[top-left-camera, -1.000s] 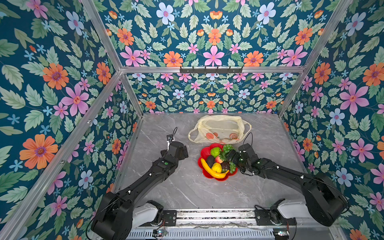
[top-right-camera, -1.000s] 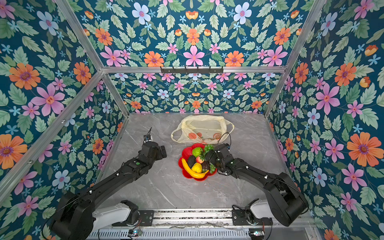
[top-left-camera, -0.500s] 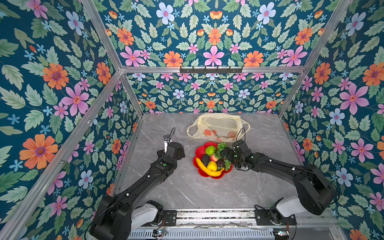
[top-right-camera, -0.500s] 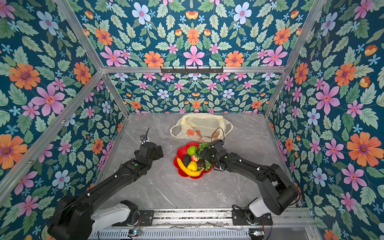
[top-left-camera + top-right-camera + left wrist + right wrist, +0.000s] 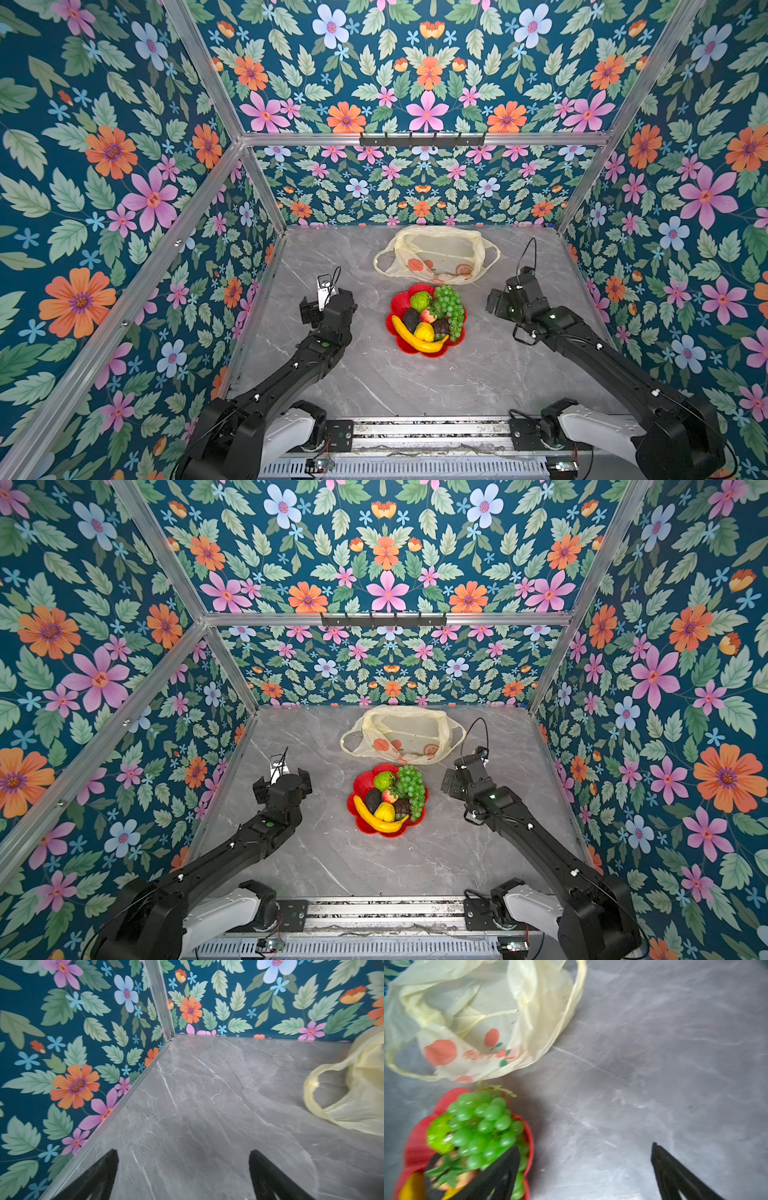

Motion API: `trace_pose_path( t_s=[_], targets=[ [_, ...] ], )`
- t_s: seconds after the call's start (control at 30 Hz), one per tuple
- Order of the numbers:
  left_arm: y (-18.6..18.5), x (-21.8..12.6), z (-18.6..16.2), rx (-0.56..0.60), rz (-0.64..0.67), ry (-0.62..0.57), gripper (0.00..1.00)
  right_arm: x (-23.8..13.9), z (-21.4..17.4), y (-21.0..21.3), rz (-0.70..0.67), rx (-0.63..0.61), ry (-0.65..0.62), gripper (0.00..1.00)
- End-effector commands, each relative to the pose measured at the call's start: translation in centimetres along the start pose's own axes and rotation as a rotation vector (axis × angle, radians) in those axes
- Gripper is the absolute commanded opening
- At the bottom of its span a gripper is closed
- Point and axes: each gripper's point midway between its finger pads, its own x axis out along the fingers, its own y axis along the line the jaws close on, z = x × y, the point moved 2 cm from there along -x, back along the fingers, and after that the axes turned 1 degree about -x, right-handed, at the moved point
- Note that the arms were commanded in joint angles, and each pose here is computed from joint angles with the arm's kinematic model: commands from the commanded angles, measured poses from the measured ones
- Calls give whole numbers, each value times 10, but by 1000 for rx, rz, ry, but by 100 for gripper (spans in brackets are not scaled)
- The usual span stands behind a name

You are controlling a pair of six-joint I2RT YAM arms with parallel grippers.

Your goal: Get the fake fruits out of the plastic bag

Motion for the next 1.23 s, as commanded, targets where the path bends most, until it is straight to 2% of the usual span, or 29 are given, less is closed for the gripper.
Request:
trace_pose_path(
  t_s=[0.0,0.1,0.3,0.4,0.43,0.53,0.63,0.7,0.77,1.2],
  targets=[
    [11,7,21,-20,47,-132,100,1,23,-36,-161,-136,-196,99],
    [14,16,5,-8,22,-155,100,10,28,-53,-173,-145,-310,99],
    [15,41,-20,-20,-17,-165,99,42,25,-60,-177,-246,-392,99],
    [6,42,-15,5,-73,-216,100,64,21,-54,-131,-289,-402,99],
    [7,43,-18,-20,-90,-218,100,68,23,-51,-125,-306,-407,99],
    [9,45,-24,-67,-170,-270,100,74,27,-38,5,-337,-423,99],
    [2,67,-32,-70,-222,-196,100,83,28,-47,54,-285,-429,99],
    [2,81,-40,-91,-266,-94,100,88,25,-58,124,-222,-386,99],
    [7,79,-35,-103,-244,-140,100,91,25,-67,137,-165,-423,99],
    [4,80,-36,-86,-251,-131,100,91,22,-70,106,-171,-412,99]
  ],
)
